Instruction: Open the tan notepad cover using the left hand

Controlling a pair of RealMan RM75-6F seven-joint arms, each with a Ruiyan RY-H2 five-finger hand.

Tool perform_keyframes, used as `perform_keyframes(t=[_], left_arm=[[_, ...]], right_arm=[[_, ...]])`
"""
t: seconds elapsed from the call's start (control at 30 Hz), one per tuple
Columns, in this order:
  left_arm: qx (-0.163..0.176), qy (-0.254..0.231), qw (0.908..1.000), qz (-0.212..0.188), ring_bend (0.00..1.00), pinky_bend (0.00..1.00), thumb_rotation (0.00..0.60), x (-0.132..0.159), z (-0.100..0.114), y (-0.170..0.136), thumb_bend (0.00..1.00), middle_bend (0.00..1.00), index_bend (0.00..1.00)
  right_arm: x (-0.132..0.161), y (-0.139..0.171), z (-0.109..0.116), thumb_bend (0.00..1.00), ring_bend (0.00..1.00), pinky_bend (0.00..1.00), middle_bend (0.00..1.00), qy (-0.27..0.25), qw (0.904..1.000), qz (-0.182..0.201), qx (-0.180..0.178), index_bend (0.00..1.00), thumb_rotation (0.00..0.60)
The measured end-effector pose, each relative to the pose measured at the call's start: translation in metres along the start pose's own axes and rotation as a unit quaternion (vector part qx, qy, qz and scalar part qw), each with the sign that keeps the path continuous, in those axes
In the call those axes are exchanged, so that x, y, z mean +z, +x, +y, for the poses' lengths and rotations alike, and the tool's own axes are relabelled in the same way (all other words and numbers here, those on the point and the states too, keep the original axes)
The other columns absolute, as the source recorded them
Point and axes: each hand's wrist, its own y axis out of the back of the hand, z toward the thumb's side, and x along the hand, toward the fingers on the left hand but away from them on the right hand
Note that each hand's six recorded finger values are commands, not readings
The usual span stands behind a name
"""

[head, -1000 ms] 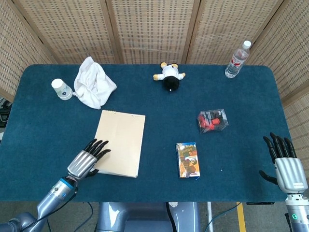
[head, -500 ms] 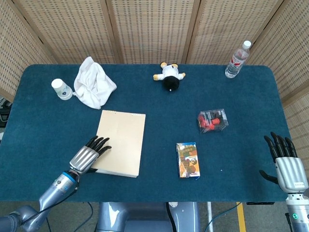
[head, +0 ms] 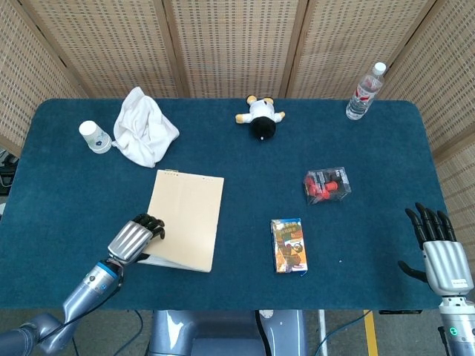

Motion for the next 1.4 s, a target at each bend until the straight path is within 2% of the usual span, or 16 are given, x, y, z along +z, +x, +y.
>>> perform_keyframes(t=[0.1,0.23,0.3,0.4,0.67,1.07,1.4], left_arm=[[0.006,0.002,1.0,-0.006,0.29,0.24,0.6,0.005,0.003,0.01,0.59,0.36,0.54],[0.008,-0.004,0.9999,-0.01,0.4,0.43,0.6,0.009,0.005,0.014,0.62,0.51,0.72],[0.009,-0.012,0.9998,-0.012,0.44,0.48,0.6,0.009,0.005,0.013,0.63,0.56,0.78],[0.014,-0.022,0.9995,-0.018,0.46,0.51,0.6,0.009,0.006,0.01,0.65,0.61,0.83],[0.001,-0.03,0.9983,-0.049,0.48,0.53,0.6,0.008,0.006,-0.016,0.65,0.62,0.85],[-0.02,-0.047,0.9938,-0.099,0.48,0.54,0.6,0.011,0.034,-0.084,0.65,0.63,0.85],[-0.053,-0.114,0.9828,-0.135,0.48,0.54,0.6,0.02,0.041,-0.146,0.65,0.63,0.85]], right_arm=[[0.0,0.0,-0.001,0.0,0.0,0.0,0.0,0.001,1.0,0.0,0.002,0.0,0.6],[-0.001,0.0,0.0,0.0,0.0,0.0,0.0,-0.001,1.0,0.0,0.001,0.0,0.6],[-0.001,0.0,0.0,0.0,0.0,0.0,0.0,-0.001,1.0,0.0,0.001,0.0,0.6],[0.0,0.0,-0.001,0.0,0.0,0.0,0.0,-0.002,1.0,0.001,0.002,0.0,0.6],[0.001,0.0,-0.001,0.0,0.0,0.0,0.0,-0.002,1.0,0.002,0.002,0.0,0.6],[0.003,0.002,-0.003,0.0,0.0,0.0,0.0,0.001,1.0,0.004,0.003,0.0,0.6],[0.005,0.002,-0.005,0.0,0.0,0.0,0.0,0.005,0.9999,0.006,0.006,0.0,0.6]])
